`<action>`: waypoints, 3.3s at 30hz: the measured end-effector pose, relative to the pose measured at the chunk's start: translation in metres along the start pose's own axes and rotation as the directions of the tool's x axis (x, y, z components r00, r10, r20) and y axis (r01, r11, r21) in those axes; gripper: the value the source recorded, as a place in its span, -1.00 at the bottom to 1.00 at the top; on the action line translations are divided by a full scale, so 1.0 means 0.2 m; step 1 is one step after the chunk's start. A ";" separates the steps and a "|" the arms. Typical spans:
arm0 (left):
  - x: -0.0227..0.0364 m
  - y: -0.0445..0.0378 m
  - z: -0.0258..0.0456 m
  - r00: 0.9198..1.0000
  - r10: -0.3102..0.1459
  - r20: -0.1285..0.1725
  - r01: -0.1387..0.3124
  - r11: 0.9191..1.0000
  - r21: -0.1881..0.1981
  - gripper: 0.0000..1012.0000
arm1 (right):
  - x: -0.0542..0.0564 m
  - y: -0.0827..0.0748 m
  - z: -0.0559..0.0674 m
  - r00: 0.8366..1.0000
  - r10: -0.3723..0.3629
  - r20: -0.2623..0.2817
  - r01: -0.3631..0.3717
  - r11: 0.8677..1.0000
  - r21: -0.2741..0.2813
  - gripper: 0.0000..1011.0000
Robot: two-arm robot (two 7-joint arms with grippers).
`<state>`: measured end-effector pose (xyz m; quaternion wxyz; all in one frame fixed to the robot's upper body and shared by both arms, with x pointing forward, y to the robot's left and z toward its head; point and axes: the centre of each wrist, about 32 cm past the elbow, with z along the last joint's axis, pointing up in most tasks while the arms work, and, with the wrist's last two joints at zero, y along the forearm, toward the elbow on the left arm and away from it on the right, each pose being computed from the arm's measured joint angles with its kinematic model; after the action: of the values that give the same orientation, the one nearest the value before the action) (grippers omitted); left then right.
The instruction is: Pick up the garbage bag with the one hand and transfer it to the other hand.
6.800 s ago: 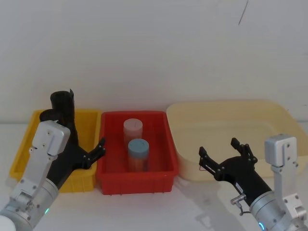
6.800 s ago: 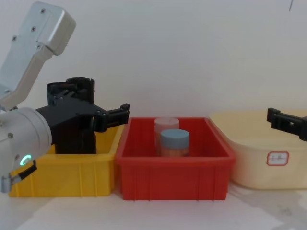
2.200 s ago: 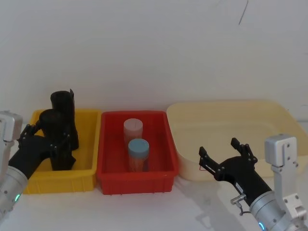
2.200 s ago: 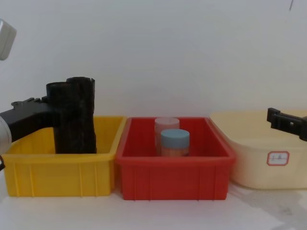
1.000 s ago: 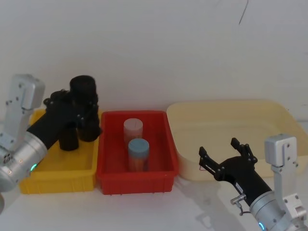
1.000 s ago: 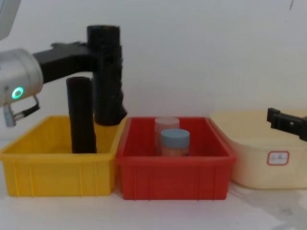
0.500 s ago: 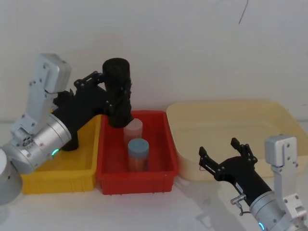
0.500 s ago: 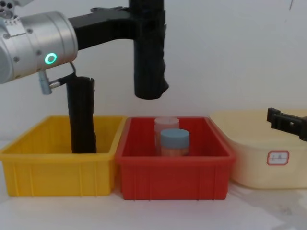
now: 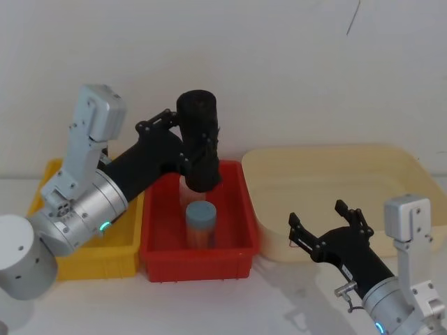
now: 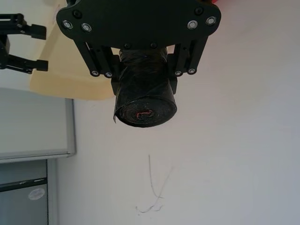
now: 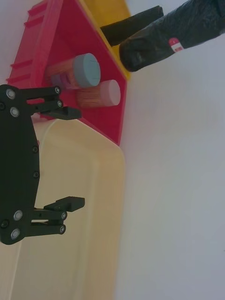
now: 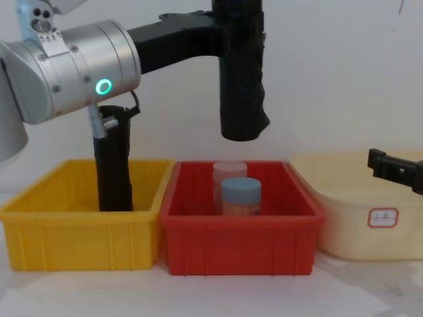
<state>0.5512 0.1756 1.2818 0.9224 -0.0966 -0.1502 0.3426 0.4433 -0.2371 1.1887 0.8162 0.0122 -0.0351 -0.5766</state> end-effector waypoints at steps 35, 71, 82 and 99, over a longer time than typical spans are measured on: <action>-0.042 -0.118 -0.111 0.994 -0.080 -0.077 0.075 0.996 -0.055 0.03 | -0.03 -0.04 -0.02 0.988 0.111 0.110 -0.129 0.977 0.172 0.98; -0.045 -0.126 -0.119 0.993 -0.085 -0.081 0.080 0.995 -0.059 0.03 | -0.08 0.23 -0.01 0.914 0.255 0.314 -0.333 0.916 0.225 0.98; -0.044 -0.126 -0.119 0.993 -0.085 -0.081 0.080 0.995 -0.058 0.03 | -0.10 0.34 -0.03 0.908 0.243 0.342 -0.326 0.922 0.211 0.98; -0.044 -0.126 -0.119 0.993 -0.084 -0.081 0.080 0.995 -0.058 0.03 | -0.12 0.47 -0.04 0.907 0.214 0.363 -0.300 0.933 0.199 0.98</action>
<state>0.5681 0.1492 1.2648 0.9381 -0.1300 -0.1246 0.2957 0.5253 -0.1833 1.1861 0.8594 0.0117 -0.2471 -0.4476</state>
